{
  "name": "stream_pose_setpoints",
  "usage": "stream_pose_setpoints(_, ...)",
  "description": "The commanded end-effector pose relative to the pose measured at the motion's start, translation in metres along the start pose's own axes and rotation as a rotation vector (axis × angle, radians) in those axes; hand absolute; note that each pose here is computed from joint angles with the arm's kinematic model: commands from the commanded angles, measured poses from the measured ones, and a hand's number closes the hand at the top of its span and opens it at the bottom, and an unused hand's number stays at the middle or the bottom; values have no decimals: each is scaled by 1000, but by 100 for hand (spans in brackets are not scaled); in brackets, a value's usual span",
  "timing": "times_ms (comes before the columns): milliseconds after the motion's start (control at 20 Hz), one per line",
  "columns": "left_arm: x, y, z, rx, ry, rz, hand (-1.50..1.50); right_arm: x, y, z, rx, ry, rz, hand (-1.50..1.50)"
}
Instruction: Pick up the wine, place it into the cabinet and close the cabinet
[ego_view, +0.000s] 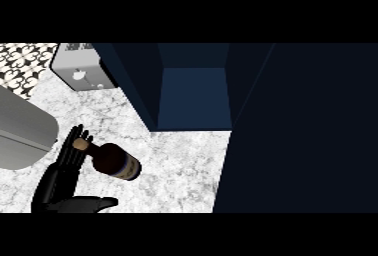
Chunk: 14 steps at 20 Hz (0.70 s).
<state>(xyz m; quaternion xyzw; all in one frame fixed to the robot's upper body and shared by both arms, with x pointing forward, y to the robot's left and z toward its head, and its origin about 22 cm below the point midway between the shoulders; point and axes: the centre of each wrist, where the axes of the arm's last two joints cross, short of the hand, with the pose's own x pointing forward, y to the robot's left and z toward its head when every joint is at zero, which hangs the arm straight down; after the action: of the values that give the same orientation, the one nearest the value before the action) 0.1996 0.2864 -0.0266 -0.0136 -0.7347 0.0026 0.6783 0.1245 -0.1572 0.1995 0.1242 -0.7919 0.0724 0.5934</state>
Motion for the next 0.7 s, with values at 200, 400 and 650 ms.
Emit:
stream_pose_setpoints(200, -21, 21, -29, 31, 23, -7, -150, 29, -4, 31, -14, -83, 22, -150)
stream_pose_setpoints(400, -49, 16, -7, -18, 38, 44, -150, 31, 0, 30, -30, -91, 1, -150)
stream_pose_setpoints(650, -63, 3, -15, -61, 83, 127, -150, 31, -4, 43, -13, -88, 22, -150)
